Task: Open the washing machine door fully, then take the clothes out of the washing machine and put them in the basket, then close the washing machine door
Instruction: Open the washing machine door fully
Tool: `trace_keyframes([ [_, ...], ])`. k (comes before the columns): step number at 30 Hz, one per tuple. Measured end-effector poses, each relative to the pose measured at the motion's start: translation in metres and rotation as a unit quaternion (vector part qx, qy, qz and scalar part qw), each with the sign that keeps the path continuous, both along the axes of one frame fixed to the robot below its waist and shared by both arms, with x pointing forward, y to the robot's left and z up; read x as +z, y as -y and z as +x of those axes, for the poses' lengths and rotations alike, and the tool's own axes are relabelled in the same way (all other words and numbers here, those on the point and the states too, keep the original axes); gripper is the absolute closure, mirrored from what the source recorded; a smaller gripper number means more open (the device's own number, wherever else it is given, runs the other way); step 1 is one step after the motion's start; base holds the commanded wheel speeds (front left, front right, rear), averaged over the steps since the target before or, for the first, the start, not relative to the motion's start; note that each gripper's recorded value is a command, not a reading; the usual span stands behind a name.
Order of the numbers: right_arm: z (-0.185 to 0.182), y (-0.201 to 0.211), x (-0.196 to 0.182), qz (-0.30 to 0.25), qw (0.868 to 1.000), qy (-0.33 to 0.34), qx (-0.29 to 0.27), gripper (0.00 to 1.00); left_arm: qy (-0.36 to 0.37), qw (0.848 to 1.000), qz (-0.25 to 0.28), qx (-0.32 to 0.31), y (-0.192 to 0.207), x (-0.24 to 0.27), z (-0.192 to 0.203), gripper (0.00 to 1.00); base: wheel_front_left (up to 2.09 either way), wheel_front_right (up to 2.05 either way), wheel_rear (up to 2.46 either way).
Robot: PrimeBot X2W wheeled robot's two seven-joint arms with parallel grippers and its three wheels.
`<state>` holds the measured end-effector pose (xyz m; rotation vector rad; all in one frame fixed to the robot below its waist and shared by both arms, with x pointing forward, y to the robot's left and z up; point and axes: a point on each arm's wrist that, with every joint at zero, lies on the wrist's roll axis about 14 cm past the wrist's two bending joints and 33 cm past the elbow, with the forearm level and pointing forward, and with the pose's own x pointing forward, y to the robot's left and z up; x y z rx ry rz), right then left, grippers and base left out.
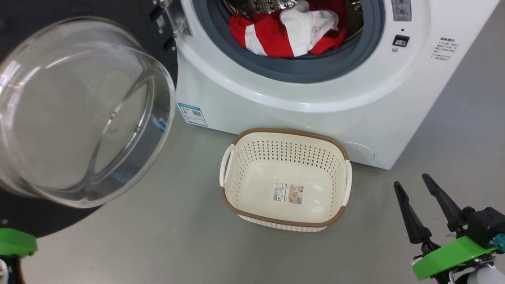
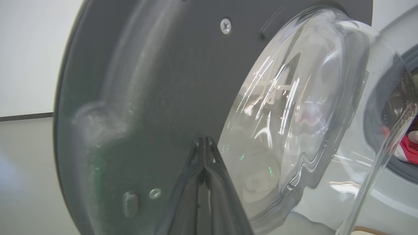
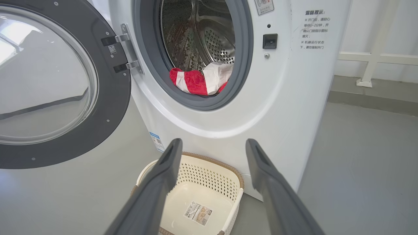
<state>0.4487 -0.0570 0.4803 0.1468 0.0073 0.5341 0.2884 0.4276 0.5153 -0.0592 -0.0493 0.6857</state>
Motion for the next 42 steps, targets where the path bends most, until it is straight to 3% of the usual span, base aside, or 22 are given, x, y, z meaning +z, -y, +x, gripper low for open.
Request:
trace_keyframes([
  [25, 0.018, 0.012, -0.014, -0.006, 1.000, -0.006, -0.009, 0.00, -0.026, 0.998, 0.017, 0.060, -0.063, 0.007, 0.034, 1.00, 0.00, 0.00, 0.00],
  [42, 0.017, 0.011, -0.005, -0.007, 1.000, 0.004, -0.008, 0.00, -0.009, 0.998, -0.003, 0.060, -0.064, 0.007, 0.029, 1.00, 0.00, 0.00, 0.00],
])
